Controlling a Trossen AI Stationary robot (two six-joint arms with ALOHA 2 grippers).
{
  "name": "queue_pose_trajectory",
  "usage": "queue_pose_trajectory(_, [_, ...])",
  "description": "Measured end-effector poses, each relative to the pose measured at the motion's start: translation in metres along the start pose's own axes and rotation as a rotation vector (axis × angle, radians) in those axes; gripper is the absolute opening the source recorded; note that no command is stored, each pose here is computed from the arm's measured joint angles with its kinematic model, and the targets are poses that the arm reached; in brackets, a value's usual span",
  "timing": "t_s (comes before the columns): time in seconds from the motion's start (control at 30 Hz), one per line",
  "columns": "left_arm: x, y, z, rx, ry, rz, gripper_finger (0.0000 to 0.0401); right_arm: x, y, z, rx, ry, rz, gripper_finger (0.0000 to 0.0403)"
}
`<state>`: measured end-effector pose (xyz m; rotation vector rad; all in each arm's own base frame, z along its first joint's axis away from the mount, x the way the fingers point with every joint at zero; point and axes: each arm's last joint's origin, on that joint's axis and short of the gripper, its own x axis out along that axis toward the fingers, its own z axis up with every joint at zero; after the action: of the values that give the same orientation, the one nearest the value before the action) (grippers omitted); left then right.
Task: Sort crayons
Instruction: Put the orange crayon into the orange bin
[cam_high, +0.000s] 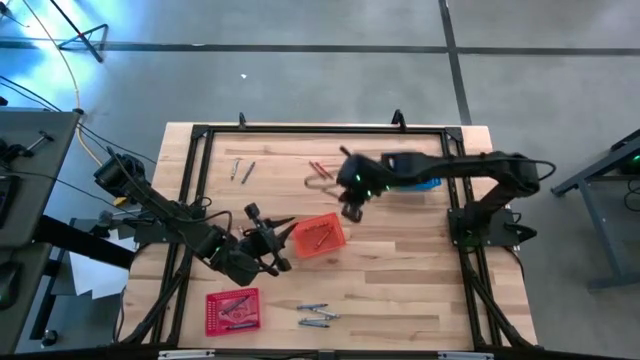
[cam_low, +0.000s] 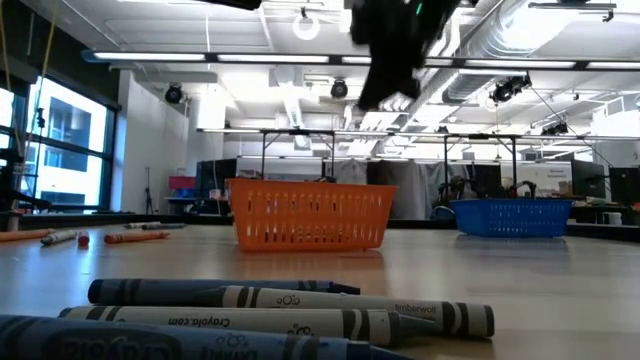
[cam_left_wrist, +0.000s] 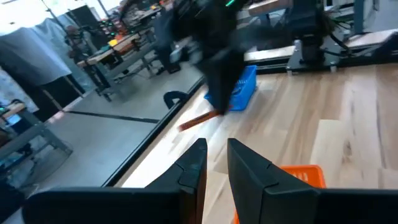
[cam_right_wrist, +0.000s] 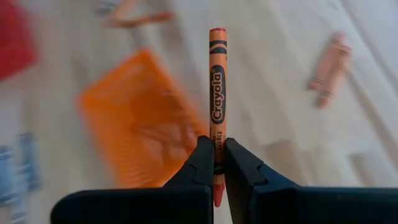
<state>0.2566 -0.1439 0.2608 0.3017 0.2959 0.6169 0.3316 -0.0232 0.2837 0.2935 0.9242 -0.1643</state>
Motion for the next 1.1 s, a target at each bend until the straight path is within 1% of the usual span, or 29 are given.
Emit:
queue_pose_trajectory(0.1, [-0.002,0.0,0.0,-0.004,-0.008,0.025,0.0051,-0.012,0.035,-0.007,-0.03,-0.054,0.026,0.0004])
queue_pose_trajectory(0.23, [-0.005,-0.001,0.0,-0.007,-0.014,0.025,0.0051,-0.016,0.072,-0.017,-0.054,-0.118,0.04,0.0004])
queue_pose_trajectory(0.3, [-0.006,-0.001,0.001,-0.01,-0.019,0.034,0.0051,-0.01,0.086,-0.018,-0.071,-0.165,0.043,0.0004])
queue_pose_trajectory(0.4, [-0.01,-0.002,0.002,-0.021,-0.034,0.052,0.0051,0.01,0.098,-0.019,-0.089,-0.195,0.022,0.0004])
queue_pose_trajectory(0.5, [-0.017,-0.002,0.008,-0.049,-0.058,0.038,0.0051,0.037,0.098,-0.021,-0.092,-0.163,-0.006,0.0004])
queue_pose_trajectory(0.6, [-0.026,-0.002,0.014,-0.061,-0.087,0.019,0.0051,0.067,0.09,-0.025,-0.087,-0.093,-0.055,0.0004])
queue_pose_trajectory(0.67, [-0.032,-0.004,0.017,-0.049,-0.105,0.016,0.0051,0.082,0.083,-0.027,-0.073,-0.059,-0.078,0.0004])
queue_pose_trajectory(0.77, [-0.041,-0.005,0.023,-0.032,-0.131,0.018,0.0051,0.102,0.075,-0.029,-0.058,-0.015,-0.067,0.0004])
queue_pose_trajectory(0.83, [-0.045,-0.006,0.024,-0.02,-0.141,0.009,0.0051,0.109,0.072,-0.029,-0.051,-0.008,-0.067,0.0004])
queue_pose_trajectory(0.93, [-0.048,-0.006,0.027,-0.009,-0.15,0.013,0.0051,0.111,0.068,-0.028,-0.043,-0.008,-0.072,0.0004])
queue_pose_trajectory(1.1, [-0.048,-0.005,0.027,0.028,-0.145,0.05,0.0051,0.112,0.064,-0.026,-0.032,0.009,-0.052,0.0004])
